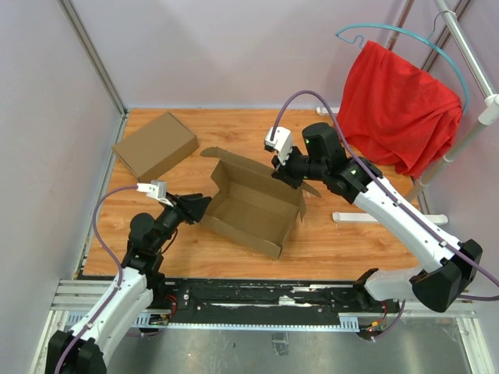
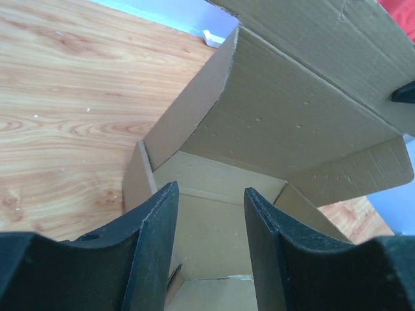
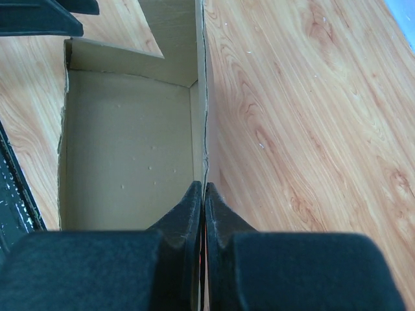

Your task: Fold the paper box

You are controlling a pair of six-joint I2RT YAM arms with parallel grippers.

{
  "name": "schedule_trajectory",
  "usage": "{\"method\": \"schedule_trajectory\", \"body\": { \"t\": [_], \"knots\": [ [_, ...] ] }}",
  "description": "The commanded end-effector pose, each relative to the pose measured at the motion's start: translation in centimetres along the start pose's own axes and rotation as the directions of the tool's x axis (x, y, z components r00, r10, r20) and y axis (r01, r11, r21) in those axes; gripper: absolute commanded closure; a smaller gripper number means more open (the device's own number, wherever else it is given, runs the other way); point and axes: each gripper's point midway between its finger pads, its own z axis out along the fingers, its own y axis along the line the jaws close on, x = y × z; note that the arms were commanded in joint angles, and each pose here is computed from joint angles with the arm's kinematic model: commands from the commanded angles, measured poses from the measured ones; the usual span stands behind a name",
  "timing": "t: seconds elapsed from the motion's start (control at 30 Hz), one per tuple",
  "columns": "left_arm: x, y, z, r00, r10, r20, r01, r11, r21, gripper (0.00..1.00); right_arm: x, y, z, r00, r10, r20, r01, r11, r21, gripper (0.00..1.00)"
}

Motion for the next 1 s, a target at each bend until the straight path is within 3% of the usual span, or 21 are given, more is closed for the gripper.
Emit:
{"method": "schedule_trajectory", "body": {
  "t": [0.0, 0.4, 0.97],
  "knots": [
    [1.1, 2.4, -0.6, 1.0, 0.005, 0.0, -0.005, 0.994, -0.106, 0.49, -0.2, -0.6, -0.3, 1.0, -0.001, -0.003, 0.001, 0.999, 0.041, 0.99],
    [6.8, 4.8, 0.0, 0.979, -0.084, -0.186, 0.054, 0.986, -0.158, 0.54, -2.8, -3.0, 0.1, 0.998, -0.053, 0.041, 0.048, 0.992, 0.12, 0.99],
    [5.6, 5.4, 1.6, 0.984, -0.143, -0.106, 0.119, 0.971, -0.205, 0.58, -8.0, -7.4, 4.1, 0.98, -0.17, 0.107, 0.144, 0.965, 0.218, 0.99]
  ]
}}
